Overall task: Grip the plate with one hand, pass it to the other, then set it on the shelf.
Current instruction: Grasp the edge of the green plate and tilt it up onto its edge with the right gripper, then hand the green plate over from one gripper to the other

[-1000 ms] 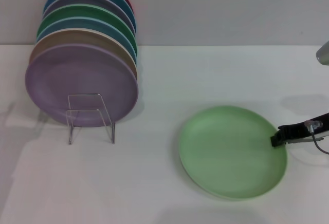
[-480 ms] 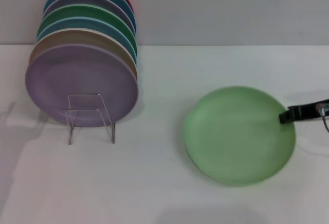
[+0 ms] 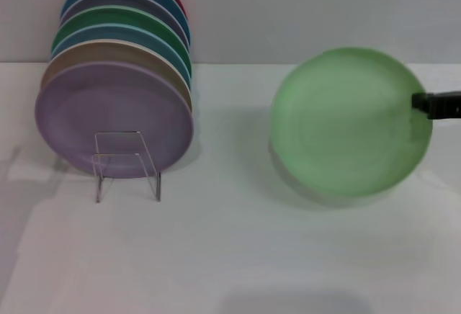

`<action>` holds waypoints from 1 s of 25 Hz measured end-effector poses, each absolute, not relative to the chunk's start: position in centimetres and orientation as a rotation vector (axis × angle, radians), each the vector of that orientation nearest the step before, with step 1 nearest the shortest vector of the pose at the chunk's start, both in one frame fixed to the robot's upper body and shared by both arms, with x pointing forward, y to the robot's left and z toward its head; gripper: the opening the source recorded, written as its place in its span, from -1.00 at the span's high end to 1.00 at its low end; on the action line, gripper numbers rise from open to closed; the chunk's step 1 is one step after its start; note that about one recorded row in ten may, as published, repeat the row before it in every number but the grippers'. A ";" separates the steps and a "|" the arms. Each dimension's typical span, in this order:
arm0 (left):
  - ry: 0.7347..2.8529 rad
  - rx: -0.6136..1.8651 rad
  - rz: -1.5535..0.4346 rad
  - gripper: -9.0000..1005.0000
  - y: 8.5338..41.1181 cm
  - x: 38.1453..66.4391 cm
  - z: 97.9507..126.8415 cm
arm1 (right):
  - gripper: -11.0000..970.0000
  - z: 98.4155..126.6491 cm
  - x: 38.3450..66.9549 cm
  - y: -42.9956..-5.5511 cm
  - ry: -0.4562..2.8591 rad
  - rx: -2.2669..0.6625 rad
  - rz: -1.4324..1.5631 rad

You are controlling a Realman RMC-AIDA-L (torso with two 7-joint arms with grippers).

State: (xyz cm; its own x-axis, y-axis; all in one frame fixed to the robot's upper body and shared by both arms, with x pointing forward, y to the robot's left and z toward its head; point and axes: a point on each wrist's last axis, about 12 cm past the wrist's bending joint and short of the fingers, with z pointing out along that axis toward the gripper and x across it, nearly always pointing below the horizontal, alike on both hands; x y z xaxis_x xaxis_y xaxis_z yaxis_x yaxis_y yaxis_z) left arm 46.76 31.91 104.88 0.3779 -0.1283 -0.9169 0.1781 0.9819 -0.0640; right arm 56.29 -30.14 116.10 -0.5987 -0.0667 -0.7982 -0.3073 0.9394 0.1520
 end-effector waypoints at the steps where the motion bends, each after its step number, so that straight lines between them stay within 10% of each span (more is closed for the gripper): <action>1: 1.167 0.048 -0.196 -0.62 31.9 46.8 104.9 | 0.92 116.1 56.3 -30.1 2.199 -0.263 0.344; 25: 1.060 0.155 -0.378 -0.62 29.5 44.6 105.5 | 0.93 111.7 54.9 -24.2 1.731 -0.272 -0.072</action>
